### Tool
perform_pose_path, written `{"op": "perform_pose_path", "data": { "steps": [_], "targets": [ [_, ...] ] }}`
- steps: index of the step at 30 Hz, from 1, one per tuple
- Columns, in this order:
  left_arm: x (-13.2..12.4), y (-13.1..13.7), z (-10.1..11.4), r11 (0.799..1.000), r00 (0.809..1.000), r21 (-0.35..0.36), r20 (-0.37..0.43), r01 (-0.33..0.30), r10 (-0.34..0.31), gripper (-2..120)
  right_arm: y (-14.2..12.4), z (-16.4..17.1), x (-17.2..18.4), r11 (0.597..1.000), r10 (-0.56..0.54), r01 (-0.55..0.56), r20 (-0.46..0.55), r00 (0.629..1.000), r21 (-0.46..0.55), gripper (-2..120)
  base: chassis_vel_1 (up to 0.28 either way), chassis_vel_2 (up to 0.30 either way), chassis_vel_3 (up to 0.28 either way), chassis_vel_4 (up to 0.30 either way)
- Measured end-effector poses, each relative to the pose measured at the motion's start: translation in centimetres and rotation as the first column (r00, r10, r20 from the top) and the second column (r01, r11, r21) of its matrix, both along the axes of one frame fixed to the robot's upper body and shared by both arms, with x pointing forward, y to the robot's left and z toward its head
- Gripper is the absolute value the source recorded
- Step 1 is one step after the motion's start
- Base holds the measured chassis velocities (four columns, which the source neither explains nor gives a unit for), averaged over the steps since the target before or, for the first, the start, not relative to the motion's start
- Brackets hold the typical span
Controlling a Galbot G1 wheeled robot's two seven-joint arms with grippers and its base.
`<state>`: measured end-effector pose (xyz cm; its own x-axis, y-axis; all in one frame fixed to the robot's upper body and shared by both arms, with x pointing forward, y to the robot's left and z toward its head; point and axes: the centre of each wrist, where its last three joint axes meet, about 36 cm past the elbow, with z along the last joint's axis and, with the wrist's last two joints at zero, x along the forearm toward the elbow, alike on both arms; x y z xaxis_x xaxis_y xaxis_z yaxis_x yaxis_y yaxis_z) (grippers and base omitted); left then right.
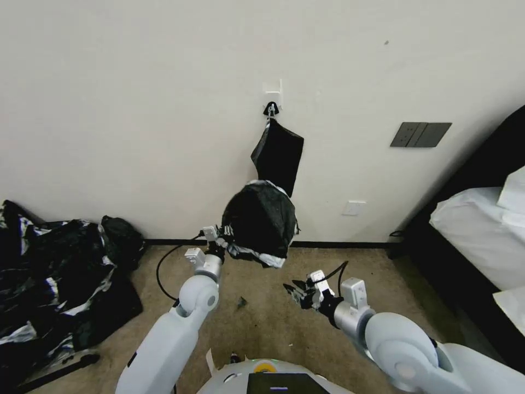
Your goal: Place a trash bag onto the trash bin.
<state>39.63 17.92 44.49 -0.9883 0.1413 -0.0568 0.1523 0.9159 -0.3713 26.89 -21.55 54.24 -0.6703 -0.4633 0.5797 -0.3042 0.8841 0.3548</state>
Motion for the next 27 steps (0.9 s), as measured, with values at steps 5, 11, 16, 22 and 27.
{"op": "perform_pose_path", "data": {
  "steps": [5, 11, 16, 22, 27],
  "targets": [
    [0.4, 0.0, 0.2, 1.000, 0.999, -0.012, 0.033, -0.004, 0.004, 1, 0.8, 1.7, 1.5, 0.915, -0.190, 0.233, -0.157, 0.969, 0.329, 62, 0.000, 0.000, 0.000, 0.000],
    [-0.1, 0.0, 0.0, 0.999, 0.996, 0.016, 0.082, 0.032, -0.034, 1, 2.3, 3.3, 2.5, 0.741, -0.185, 0.409, -0.425, 0.886, 0.532, 87, 0.000, 0.000, 0.000, 0.000],
    [-0.6, 0.2, 0.0, 0.997, 0.992, 0.056, 0.113, 0.054, -0.060, 1, 3.0, 3.5, 2.5, 0.693, -0.158, 0.436, -0.469, 0.869, 0.574, 99, 0.000, 0.000, 0.000, 0.000],
    [-1.1, 0.2, 0.0, 0.995, 0.987, 0.067, 0.136, 0.075, -0.083, 1, 3.3, 4.2, 2.9, 0.679, -0.154, 0.443, -0.477, 0.865, 0.585, 100, 0.000, 0.000, 0.000, 0.000],
    [-1.2, 0.0, 0.2, 0.995, 0.985, 0.060, 0.146, 0.083, -0.091, 1, 3.6, 3.8, 3.1, 0.691, -0.151, 0.448, -0.493, 0.857, 0.568, 100, 0.000, 0.000, 0.000, 0.000]
  ]
}}
